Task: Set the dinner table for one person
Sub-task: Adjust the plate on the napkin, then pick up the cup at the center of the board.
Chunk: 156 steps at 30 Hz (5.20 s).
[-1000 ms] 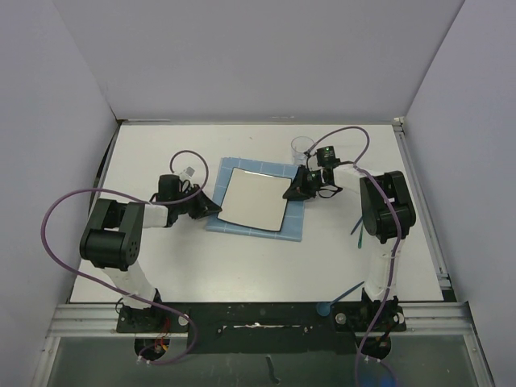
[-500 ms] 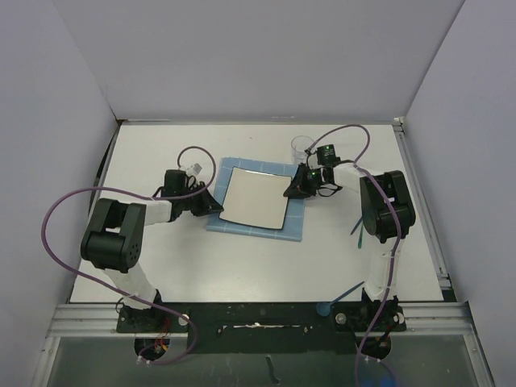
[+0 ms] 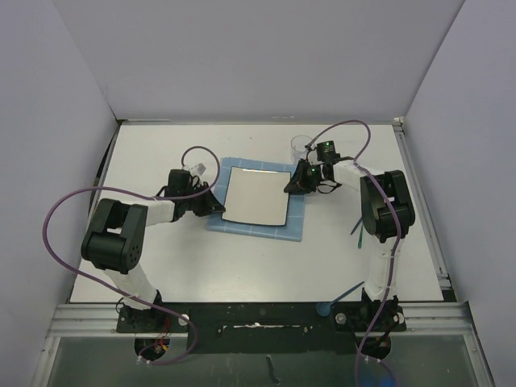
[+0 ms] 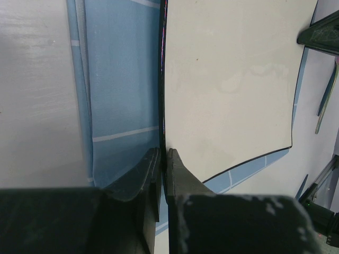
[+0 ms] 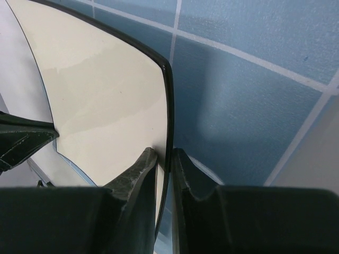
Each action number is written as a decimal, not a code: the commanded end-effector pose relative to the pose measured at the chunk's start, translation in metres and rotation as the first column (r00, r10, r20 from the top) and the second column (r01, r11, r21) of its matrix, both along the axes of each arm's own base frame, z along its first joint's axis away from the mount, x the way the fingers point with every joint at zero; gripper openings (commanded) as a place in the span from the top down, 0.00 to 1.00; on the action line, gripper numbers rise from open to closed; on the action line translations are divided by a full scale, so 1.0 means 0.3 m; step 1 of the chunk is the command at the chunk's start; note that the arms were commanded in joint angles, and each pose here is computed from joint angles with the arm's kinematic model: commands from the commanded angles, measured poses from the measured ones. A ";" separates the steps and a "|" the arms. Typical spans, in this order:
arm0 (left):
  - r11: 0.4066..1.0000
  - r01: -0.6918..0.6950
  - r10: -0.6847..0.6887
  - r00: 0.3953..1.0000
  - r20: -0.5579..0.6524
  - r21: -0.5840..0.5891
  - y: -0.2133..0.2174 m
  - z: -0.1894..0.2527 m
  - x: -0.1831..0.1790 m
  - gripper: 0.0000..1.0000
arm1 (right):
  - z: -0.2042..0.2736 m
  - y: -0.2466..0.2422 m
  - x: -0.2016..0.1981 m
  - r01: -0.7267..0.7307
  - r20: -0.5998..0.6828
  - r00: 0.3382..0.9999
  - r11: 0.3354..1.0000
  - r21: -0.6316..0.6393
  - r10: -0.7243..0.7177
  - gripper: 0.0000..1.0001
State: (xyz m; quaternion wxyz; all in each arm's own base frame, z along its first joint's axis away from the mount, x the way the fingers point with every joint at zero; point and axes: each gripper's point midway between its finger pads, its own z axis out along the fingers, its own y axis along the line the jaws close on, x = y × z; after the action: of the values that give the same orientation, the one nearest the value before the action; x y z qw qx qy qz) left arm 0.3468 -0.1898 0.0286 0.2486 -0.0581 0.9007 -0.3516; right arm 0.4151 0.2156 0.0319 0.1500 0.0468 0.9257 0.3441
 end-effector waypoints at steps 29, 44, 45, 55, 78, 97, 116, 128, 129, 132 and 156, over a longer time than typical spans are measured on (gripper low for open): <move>0.992 0.116 -0.107 0.984 0.141 -0.058 -0.138 0.158 0.082 1.00 | 0.010 0.019 -0.010 -0.036 0.031 0.999 0.999 0.037 0.035 1.00; 0.992 0.115 -0.108 0.986 0.126 -0.051 -0.143 0.137 0.067 1.00 | -0.008 0.009 -0.017 -0.031 0.013 0.999 0.999 0.040 0.031 1.00; 0.992 0.113 -0.106 0.986 0.126 -0.052 -0.140 0.138 0.068 1.00 | -0.011 0.011 -0.019 -0.033 0.010 0.999 0.999 0.042 0.033 1.00; 0.992 0.115 -0.108 0.988 0.115 -0.056 -0.134 0.130 0.064 1.00 | -0.010 0.014 -0.026 -0.048 0.008 0.999 0.998 0.043 0.047 0.88; 0.997 -0.018 0.004 0.986 0.169 0.078 -0.027 0.178 0.092 0.37 | 0.048 -0.023 -0.039 -0.047 0.041 0.998 0.999 0.002 0.047 0.75; 0.992 -0.076 0.046 0.959 0.281 0.096 0.055 0.341 0.025 0.37 | 0.308 -0.273 0.007 0.044 0.179 0.984 0.953 -0.298 0.011 0.69; 0.988 -0.098 0.053 0.941 0.334 0.119 0.103 0.459 -0.017 0.38 | 0.340 -0.344 0.331 0.068 0.186 0.982 0.837 -0.543 0.041 0.67; 0.987 -0.092 0.045 0.944 0.327 0.128 0.103 0.451 0.019 0.38 | 0.317 -0.305 0.362 0.070 0.212 0.976 0.869 -0.490 0.041 0.66; 0.988 -0.090 0.044 0.945 0.324 0.128 0.102 0.446 0.020 0.38 | 0.325 -0.303 0.367 0.074 0.220 0.975 0.872 -0.485 0.040 0.66; 0.990 -0.077 0.037 0.950 0.311 0.120 0.095 0.433 0.025 0.39 | 0.333 -0.278 0.386 0.062 0.235 0.971 0.895 -0.441 0.048 0.63; 0.990 -0.097 0.065 0.955 0.290 0.098 0.147 0.433 0.038 0.39 | 0.224 -0.211 0.508 0.078 0.250 0.968 0.958 -0.275 -0.007 0.48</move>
State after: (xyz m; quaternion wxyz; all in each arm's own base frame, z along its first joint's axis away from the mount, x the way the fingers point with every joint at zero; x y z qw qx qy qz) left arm 0.3471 -0.1437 0.1376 0.3694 -0.0437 0.8844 -0.2819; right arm 0.5576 0.1491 0.0927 0.2547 0.0023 0.9458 0.2015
